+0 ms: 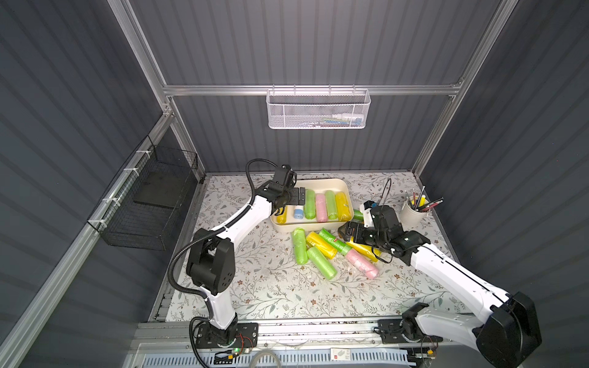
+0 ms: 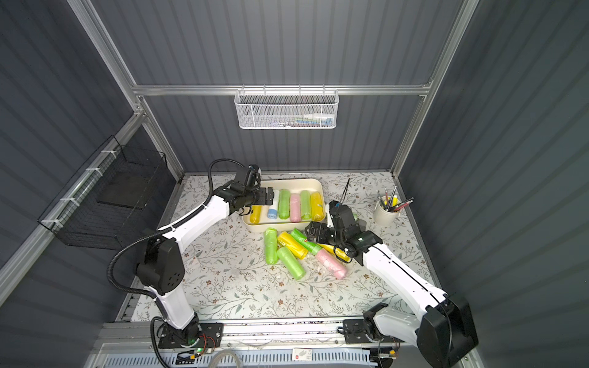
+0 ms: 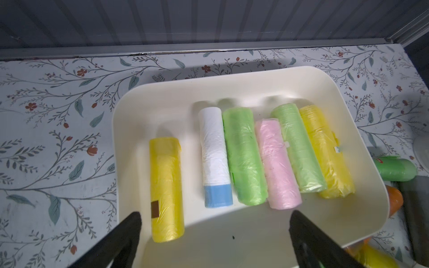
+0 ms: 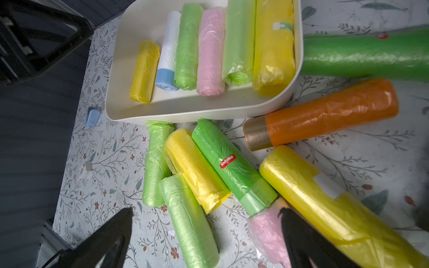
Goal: Put the roll of trash bags into the storage box
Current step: Place the roll of trash bags in the storage box, then pick up the roll of trash bags from the center of the board.
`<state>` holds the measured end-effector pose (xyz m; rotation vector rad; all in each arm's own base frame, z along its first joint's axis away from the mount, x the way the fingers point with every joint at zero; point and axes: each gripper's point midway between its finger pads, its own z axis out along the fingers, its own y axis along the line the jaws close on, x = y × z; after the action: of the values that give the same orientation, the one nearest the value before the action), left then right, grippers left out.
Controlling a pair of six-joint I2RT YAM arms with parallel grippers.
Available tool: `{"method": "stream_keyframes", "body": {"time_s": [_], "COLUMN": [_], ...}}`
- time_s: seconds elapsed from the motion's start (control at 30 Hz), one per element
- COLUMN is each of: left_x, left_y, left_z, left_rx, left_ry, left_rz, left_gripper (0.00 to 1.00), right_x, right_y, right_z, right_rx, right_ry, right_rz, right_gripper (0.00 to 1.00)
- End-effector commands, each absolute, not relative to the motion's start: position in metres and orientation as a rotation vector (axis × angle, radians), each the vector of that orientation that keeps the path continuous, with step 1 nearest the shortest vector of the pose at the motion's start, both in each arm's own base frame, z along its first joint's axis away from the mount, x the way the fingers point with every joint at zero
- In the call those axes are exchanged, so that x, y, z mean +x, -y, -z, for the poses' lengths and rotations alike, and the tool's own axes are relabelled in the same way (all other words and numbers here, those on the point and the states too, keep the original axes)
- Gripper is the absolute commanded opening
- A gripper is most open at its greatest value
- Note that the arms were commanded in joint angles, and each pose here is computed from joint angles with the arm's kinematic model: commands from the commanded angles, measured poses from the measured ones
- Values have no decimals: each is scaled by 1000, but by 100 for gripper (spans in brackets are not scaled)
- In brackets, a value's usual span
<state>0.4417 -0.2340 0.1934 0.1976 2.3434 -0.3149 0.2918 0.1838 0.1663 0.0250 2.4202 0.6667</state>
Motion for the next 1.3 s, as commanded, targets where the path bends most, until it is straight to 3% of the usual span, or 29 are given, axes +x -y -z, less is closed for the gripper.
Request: {"method": "stream_keyframes", "body": {"time_s": [0.0,0.27,0.57,0.87,1.27], "left_x": [415,345,293,274,255], "left_y": [227,202,183,186,186], "left_z": [-193,-193,-190,-181,-167], "left_rx": [136,86,48,54,-71], "left_ry": [-2352,-2319,-2302,-2316,-2349], "left_rz": [388,536,643,732,862], "left_gripper": [100,100,100,100,100], "right_x": [287,257,241,223,218], "right_y": [-188,-202,-232,-263,-268], "right_z": [-172,-139,-110,-95,-70], "right_rx": [-6,-103,-231,-397,-461], "right_ry": [-2420,-2566,-2668,-2714,-2763], "right_rz": [-621,-457,-350,-371,-348], "right_gripper": [99,99,95,87,76]}}
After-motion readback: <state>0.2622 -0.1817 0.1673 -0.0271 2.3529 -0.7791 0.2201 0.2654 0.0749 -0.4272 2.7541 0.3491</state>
